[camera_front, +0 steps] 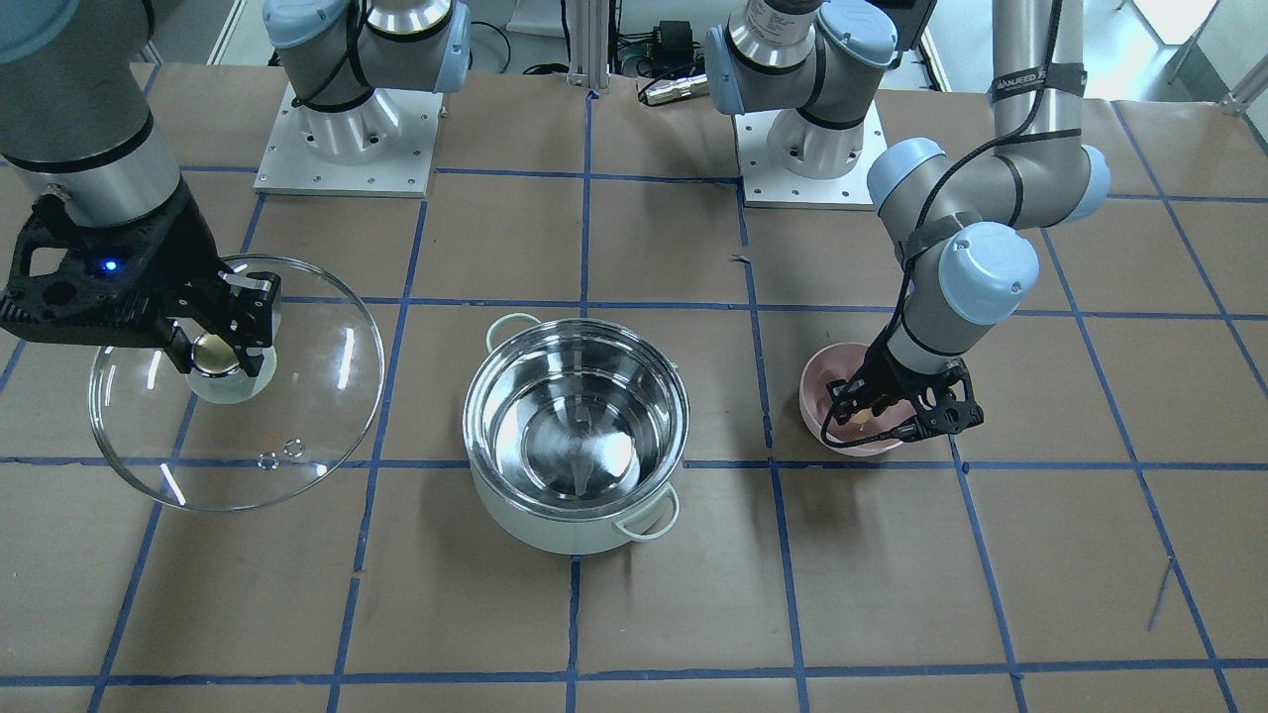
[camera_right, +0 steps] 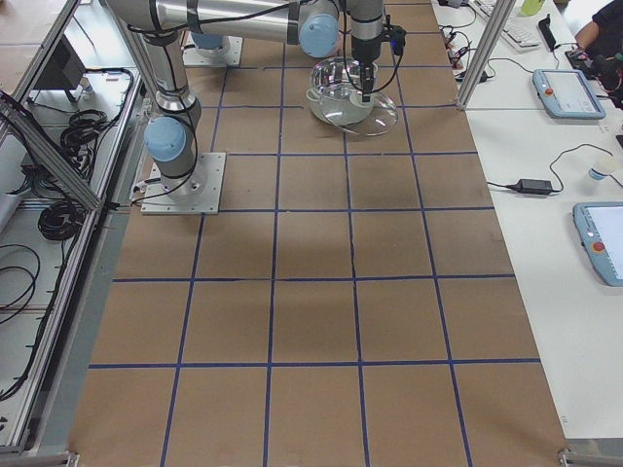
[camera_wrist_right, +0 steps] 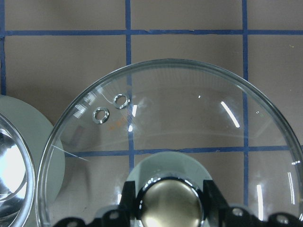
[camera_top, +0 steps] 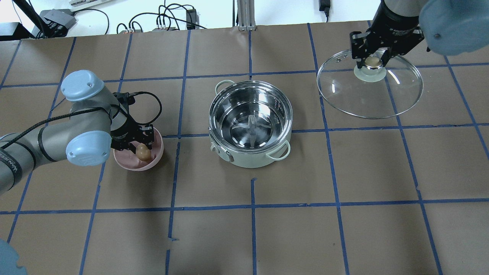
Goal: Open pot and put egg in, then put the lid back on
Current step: 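Carry the egg with the left gripper over the open pot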
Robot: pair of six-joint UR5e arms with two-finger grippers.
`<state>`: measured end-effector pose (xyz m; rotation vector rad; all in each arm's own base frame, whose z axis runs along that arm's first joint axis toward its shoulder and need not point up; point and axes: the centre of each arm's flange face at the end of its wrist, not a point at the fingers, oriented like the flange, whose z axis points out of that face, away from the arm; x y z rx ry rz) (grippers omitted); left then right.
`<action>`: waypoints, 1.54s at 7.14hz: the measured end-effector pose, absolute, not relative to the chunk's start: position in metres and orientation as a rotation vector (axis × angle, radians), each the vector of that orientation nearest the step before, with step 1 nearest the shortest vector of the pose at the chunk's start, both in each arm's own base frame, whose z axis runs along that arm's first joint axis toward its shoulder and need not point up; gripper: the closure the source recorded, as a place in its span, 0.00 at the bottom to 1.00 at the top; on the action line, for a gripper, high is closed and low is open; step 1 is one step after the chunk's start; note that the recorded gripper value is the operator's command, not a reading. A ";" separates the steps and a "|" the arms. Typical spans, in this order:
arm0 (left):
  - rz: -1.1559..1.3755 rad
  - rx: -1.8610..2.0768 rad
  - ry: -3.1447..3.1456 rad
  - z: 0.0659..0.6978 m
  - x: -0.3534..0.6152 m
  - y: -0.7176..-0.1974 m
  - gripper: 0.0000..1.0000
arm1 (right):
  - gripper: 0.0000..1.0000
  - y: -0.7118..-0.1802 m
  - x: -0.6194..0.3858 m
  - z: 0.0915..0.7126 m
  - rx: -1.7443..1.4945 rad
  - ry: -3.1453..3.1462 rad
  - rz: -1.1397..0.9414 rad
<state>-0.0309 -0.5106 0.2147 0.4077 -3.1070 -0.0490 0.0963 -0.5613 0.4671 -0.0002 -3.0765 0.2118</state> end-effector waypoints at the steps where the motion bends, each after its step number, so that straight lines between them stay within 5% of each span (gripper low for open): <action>1: -0.041 0.405 -3.108 0.237 -0.031 -0.515 0.98 | 0.67 -0.562 0.097 0.468 0.005 -3.076 0.224; 8: 0.105 0.230 -3.009 0.376 -0.176 -0.535 0.98 | 0.67 -0.563 0.099 0.469 0.003 -3.114 0.239; 11: 0.126 0.188 -3.007 0.363 -0.289 -0.534 0.98 | 0.68 -0.563 0.098 0.468 0.014 -3.112 0.238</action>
